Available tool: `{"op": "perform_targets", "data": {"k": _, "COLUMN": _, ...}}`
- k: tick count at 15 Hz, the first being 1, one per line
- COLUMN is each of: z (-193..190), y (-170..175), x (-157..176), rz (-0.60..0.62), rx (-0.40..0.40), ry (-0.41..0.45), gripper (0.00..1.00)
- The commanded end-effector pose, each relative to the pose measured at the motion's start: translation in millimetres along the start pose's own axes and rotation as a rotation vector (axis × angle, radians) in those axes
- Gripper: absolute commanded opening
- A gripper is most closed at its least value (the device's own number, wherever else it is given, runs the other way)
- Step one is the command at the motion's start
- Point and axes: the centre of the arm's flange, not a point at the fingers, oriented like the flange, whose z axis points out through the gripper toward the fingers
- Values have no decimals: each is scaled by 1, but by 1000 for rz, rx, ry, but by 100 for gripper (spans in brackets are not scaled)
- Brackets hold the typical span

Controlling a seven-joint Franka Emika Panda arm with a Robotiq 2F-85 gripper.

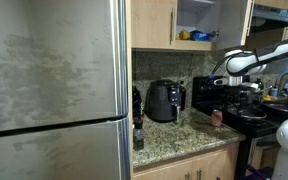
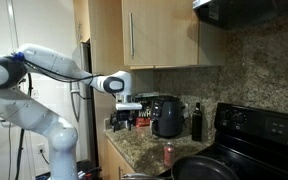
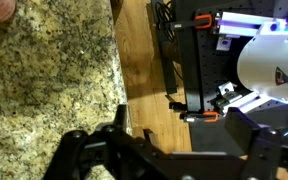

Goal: Put the pink can in the open cabinet, close the open cabinet door

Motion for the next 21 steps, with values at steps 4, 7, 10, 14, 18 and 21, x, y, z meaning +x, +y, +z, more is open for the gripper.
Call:
{"op": "perform_targets", "data": {"k": 4, "z": -2, "y": -2, "x": -15, "rz": -346, "rx": -21, "ry": -92, "gripper": 100}}
{"op": "perform_targets", "data": {"k": 7, "z": -109, "y": -16, "x": 0, "rz": -469, "rx": -64, "ry": -182, "gripper": 100}}
{"op": "perform_targets", "data": {"k": 10, "z": -117, "y": -23, "x": 6, "rz": -463, "rx": -94, "ry": -208, "gripper": 100}}
{"op": "perform_targets", "data": {"k": 14, "z": -127, "y": -29, "x": 5, "rz": -465, "rx": -106, "ry": -210, "gripper": 100}}
{"op": "perform_targets", "data": {"k": 18, "z": -166, "y": -72, "x": 3, "rz": -352, "rx": -253, "ry": -304, "gripper": 100}}
{"op": "perform_targets", "data": {"k": 21, "z": -197, "y": -121, "x": 8, "rz": -343, "rx": -395, "ry": -322, "gripper": 100}}
